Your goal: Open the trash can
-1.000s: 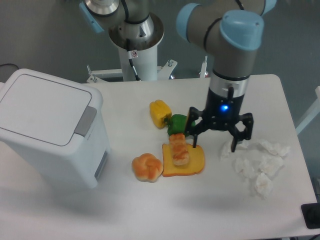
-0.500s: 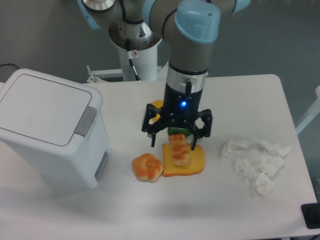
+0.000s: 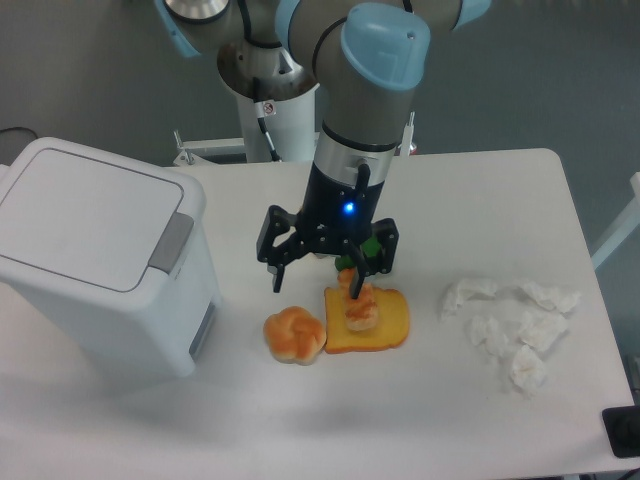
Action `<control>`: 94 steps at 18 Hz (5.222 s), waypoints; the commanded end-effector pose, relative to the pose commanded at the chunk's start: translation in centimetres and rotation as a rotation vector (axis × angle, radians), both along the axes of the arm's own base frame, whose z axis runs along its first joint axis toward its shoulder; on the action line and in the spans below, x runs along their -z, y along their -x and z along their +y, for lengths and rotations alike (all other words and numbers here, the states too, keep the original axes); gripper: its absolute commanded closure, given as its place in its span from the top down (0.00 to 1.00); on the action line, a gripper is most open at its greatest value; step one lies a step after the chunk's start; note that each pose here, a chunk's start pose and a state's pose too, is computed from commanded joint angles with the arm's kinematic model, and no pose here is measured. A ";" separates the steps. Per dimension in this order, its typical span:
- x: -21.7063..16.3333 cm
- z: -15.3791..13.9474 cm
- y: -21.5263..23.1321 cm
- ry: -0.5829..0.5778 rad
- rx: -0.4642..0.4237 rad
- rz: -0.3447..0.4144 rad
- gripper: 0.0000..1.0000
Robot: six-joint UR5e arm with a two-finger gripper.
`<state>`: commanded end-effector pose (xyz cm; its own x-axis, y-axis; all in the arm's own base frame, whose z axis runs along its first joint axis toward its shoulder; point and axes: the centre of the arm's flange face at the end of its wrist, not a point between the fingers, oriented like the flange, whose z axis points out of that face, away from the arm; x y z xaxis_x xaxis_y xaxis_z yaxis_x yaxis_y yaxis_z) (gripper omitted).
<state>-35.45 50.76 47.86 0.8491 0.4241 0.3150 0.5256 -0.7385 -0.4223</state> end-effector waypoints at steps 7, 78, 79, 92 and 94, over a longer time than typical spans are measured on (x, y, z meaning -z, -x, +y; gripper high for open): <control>-2.0 -0.1 -1.6 -0.083 0.005 -0.056 1.00; 4.0 -4.6 7.7 -0.057 0.104 0.089 1.00; 4.9 -4.7 9.0 -0.030 0.114 0.123 1.00; 13.6 -9.3 17.9 0.296 0.444 0.366 1.00; 14.0 -9.6 19.4 0.310 0.482 0.384 1.00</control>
